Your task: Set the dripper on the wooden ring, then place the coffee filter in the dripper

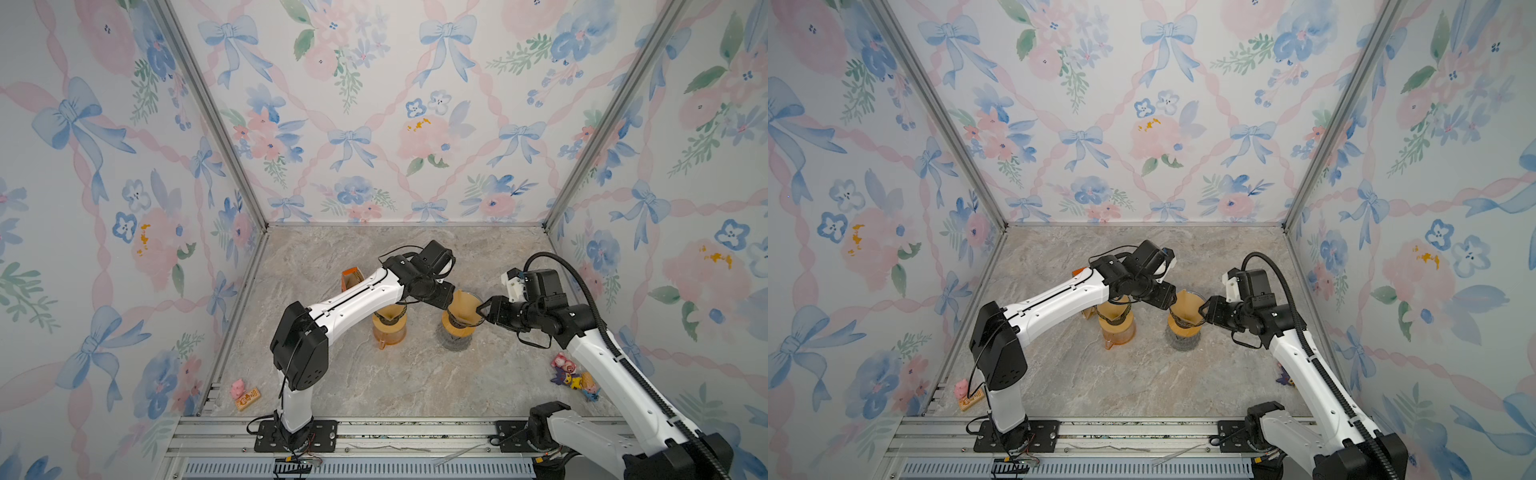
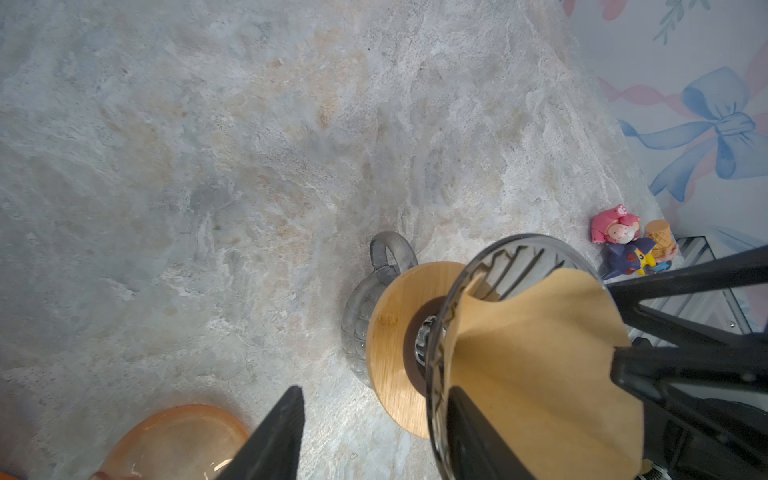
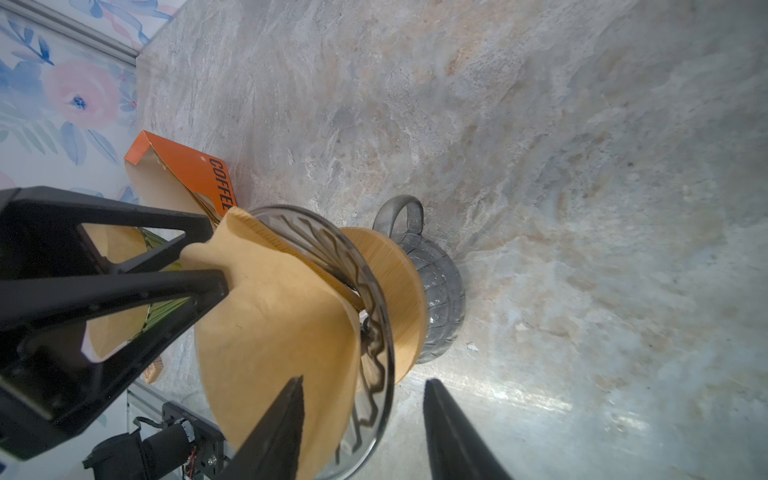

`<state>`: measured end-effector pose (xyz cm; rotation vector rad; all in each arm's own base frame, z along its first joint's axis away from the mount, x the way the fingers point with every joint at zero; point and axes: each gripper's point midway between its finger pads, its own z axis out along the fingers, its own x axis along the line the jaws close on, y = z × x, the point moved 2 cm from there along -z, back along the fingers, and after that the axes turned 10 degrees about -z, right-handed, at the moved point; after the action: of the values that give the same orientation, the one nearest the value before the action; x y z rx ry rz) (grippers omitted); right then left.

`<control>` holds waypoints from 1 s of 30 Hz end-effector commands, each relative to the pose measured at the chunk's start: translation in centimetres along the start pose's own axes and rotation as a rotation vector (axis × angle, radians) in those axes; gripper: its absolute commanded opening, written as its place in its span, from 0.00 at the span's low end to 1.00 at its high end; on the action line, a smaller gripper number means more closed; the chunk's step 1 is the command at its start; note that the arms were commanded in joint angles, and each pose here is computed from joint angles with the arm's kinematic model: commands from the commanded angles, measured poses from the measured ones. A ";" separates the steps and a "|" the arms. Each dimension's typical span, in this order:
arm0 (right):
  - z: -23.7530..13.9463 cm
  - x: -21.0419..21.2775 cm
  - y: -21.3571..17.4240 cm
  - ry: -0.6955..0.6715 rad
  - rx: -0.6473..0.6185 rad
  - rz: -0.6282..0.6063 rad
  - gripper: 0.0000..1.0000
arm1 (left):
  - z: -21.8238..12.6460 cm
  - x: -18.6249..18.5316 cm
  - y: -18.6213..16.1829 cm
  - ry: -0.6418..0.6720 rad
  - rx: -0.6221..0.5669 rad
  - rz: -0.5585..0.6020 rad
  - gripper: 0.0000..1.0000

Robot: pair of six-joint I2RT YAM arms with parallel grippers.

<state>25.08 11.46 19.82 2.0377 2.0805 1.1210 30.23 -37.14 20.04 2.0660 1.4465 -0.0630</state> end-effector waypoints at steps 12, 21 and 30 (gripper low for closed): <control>-0.1 0.4 -0.1 0.035 -0.003 0.002 0.37 | -0.3 0.6 -1.9 0.007 0.040 -0.002 0.57; -0.1 0.7 -0.1 0.036 -0.002 -0.006 0.35 | -0.8 0.4 -1.4 0.000 0.024 -0.001 0.57; -0.9 -0.6 0.7 -0.079 -0.020 0.009 0.36 | -0.9 0.0 -0.8 -0.008 0.012 -0.001 0.58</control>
<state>25.19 11.03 19.82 2.0405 2.0580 1.0874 29.31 -36.46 18.71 2.0983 1.4651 -0.0853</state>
